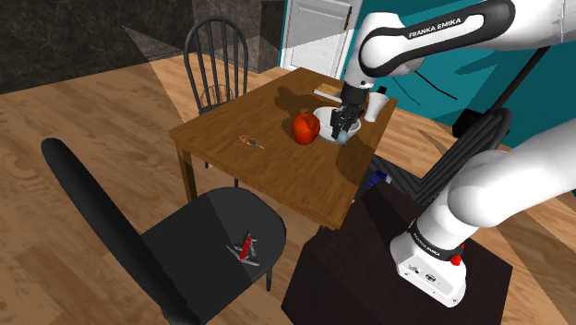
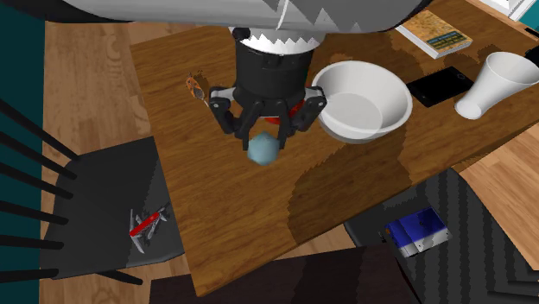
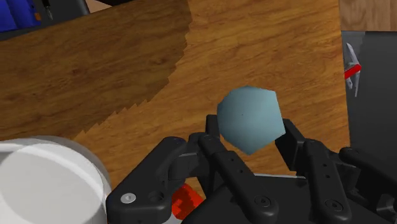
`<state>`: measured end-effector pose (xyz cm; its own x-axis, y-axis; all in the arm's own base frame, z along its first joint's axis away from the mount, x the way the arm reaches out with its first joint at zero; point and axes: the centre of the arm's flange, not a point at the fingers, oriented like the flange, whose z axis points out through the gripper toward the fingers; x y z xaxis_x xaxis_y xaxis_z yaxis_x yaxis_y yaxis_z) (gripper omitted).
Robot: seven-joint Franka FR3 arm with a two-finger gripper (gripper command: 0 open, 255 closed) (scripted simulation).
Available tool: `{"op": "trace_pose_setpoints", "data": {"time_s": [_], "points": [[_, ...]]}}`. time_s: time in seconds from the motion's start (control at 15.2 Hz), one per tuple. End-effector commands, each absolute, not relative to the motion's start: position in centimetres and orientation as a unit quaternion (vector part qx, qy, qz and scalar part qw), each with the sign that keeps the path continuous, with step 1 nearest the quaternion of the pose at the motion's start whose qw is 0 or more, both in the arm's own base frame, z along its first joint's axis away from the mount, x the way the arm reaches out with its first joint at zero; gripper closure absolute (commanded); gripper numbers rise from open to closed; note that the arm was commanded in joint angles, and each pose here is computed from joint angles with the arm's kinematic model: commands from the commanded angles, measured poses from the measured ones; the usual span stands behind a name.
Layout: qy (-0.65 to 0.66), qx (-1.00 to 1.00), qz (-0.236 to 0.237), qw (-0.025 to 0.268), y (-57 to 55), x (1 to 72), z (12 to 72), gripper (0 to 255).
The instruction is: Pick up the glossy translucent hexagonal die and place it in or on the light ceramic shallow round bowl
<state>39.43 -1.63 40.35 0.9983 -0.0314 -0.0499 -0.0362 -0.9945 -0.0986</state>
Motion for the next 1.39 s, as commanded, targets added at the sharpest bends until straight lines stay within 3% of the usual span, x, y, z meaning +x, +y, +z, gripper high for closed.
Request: {"op": "trace_pose_setpoints", "data": {"time_s": [0.0, 1.32], "points": [[0.017, -0.998, 0.024, 0.049, -3.9, 40.9, 40.2, 255], [0.017, -0.998, 0.024, 0.049, -25.9, 56.8, 40.1, 255]]}}
